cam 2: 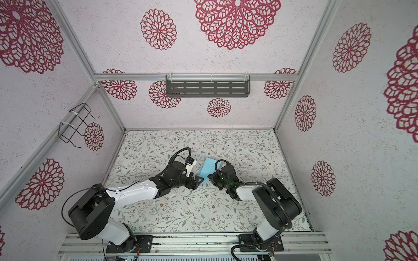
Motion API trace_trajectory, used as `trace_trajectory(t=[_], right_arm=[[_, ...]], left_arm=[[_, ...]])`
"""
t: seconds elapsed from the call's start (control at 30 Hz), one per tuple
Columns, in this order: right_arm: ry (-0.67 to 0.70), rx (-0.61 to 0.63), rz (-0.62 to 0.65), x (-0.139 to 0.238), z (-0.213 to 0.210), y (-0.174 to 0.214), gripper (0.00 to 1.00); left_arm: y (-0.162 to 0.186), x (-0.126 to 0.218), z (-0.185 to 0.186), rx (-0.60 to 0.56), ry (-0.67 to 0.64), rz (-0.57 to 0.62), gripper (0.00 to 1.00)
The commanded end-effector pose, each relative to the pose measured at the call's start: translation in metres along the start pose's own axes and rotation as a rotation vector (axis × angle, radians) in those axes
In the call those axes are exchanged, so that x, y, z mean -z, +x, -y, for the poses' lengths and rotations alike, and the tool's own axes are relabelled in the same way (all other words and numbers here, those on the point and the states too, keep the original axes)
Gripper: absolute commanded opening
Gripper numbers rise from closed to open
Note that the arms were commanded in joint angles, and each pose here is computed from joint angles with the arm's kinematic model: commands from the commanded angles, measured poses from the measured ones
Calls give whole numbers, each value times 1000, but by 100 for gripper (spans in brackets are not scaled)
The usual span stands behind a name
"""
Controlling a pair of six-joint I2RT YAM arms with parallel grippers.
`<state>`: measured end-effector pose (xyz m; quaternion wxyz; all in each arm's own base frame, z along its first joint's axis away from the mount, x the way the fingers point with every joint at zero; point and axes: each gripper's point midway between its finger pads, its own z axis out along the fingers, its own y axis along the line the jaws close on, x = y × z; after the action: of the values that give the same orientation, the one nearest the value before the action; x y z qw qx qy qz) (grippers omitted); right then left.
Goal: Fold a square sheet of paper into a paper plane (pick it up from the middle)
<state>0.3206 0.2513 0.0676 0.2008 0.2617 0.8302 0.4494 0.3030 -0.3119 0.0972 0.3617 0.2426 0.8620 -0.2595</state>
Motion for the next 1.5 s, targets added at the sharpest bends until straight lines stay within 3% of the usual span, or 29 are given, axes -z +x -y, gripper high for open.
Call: trace_trajectory(t=[0.0, 0.57, 1.1, 1.47], right_arm=[[-37, -30, 7, -2, -20, -8, 1], [15, -116, -34, -22, -20, -14, 4], [21, -186, -84, -33, -17, -13, 9], [30, -208, -94, -34, -15, -13, 20]], left_arm=[[-9, -11, 0, -136, -19, 25, 77], [4, -56, -15, -394, -37, 42, 57], [6, -77, -33, -429, -57, 46, 40], [9, -79, -38, -447, -71, 42, 28]])
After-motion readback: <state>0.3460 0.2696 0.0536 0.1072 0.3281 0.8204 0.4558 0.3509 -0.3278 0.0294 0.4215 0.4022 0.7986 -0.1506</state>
